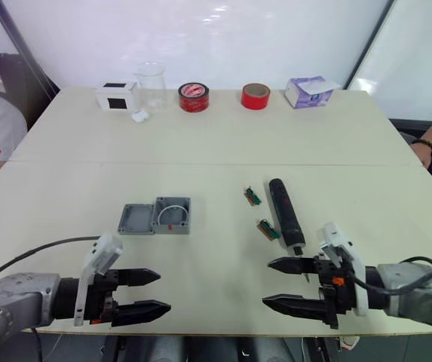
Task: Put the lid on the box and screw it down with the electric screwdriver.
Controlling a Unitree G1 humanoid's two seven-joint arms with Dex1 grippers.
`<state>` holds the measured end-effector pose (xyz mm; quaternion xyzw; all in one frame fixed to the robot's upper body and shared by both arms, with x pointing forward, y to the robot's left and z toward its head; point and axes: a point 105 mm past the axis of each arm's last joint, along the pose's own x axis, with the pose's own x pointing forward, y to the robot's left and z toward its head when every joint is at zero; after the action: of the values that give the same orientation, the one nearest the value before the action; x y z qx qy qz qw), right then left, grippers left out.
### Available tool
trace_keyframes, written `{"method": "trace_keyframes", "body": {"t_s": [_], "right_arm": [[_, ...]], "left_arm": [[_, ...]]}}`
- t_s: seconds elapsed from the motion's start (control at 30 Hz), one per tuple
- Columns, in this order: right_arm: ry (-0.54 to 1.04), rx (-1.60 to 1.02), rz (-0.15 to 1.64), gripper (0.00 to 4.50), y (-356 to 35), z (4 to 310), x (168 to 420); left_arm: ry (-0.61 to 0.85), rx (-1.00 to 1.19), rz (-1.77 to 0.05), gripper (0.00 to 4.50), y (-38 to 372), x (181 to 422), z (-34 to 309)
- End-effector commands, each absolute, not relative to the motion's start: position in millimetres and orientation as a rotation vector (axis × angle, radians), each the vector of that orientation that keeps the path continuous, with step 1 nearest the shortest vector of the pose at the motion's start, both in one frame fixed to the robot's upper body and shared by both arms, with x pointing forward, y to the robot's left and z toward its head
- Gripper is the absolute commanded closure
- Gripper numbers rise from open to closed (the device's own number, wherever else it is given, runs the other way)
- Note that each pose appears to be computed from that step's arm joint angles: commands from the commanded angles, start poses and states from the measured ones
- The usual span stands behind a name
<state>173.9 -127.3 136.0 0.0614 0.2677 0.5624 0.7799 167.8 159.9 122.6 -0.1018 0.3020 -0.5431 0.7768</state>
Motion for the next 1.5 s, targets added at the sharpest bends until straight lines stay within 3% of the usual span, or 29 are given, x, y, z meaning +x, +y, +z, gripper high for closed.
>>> {"method": "trace_keyframes", "body": {"t_s": [0.03, 0.73, 1.0, 1.2, 1.33, 1.5], "right_arm": [[0.549, 0.135, 1.243, 0.0, -124.1, 142.0, 169.9], [0.493, 0.168, 1.216, 0.0, -129.7, 148.6, 174.1], [0.501, 0.172, 1.101, 0.0, -121.0, 157.0, 202.8], [0.297, 0.116, 1.099, 0.0, -107.7, 183.4, 217.7], [0.3, -0.032, 1.136, 0.0, -100.0, 178.7, 215.0], [0.33, -0.17, 1.183, 0.0, -90.9, 158.8, 209.9]], "left_arm": [[0.631, -0.229, -1.189, 0.02, 158.1, 167.9, 128.8], [0.626, -0.238, -1.179, 0.02, 161.8, 169.6, 130.8], [0.6, -0.119, -1.055, 0.02, 177.0, 193.9, 134.1], [0.538, 0.127, -1.047, 0.02, 188.7, 233.0, 177.8], [0.53, 0.399, -1.129, 0.02, 180.1, 251.1, 201.7], [0.491, 0.753, -1.269, 0.02, 163.7, 276.3, 199.9]]}}
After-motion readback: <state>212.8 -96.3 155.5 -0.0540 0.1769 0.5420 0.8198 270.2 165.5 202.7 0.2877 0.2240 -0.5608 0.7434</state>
